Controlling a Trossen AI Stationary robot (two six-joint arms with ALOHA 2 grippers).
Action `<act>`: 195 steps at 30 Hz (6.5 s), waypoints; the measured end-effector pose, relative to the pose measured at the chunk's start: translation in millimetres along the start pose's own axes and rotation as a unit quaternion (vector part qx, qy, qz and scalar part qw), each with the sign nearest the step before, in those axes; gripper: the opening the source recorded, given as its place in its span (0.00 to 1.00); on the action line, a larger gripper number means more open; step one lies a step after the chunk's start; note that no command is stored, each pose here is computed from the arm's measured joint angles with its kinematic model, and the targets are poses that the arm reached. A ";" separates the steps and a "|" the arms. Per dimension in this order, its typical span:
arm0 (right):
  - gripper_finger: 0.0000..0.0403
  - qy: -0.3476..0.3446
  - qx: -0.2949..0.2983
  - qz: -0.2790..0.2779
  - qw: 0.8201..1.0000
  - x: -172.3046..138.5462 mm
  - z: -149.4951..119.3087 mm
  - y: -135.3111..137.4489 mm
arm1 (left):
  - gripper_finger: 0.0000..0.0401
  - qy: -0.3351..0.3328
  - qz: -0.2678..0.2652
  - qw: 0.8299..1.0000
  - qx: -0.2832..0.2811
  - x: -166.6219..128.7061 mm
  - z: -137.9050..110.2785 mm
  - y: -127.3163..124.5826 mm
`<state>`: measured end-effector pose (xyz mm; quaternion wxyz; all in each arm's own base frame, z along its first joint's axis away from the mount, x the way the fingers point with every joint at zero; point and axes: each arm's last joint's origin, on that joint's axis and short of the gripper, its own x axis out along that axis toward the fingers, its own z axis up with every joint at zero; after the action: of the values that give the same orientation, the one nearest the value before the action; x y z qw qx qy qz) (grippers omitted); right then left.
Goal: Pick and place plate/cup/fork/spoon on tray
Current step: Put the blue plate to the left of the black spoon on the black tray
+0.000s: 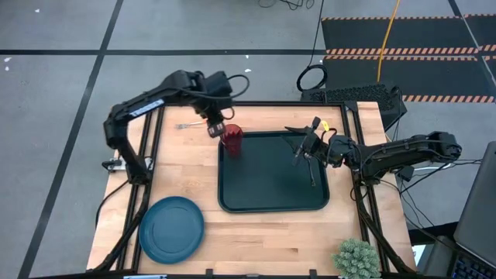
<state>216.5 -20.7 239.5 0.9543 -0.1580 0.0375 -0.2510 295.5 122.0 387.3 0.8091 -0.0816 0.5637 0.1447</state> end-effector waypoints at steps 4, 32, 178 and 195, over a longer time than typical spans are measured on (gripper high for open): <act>0.35 0.000 0.001 0.000 1.000 0.0 0.0 0.0 | 0.25 0.033 -0.011 0.999 0.014 -19.1 -19.0 -17.7; 0.35 0.001 0.016 0.003 1.000 -0.4 0.0 0.1 | 0.25 0.221 -0.071 0.910 0.343 88.4 -142.0 -201.2; 0.35 0.004 0.014 0.004 1.000 -0.5 -0.5 0.4 | 0.02 0.040 -0.166 0.977 -0.126 145.9 -72.1 -131.5; 0.35 0.046 -0.033 -0.103 0.993 -19.6 7.1 -12.9 | 0.02 0.016 -0.097 0.995 -0.015 123.4 -9.2 -138.1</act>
<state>194.4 -19.7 250.2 0.9149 -0.1803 0.0733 -0.3535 372.1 6.3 264.3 0.8089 -0.1500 0.5638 0.0728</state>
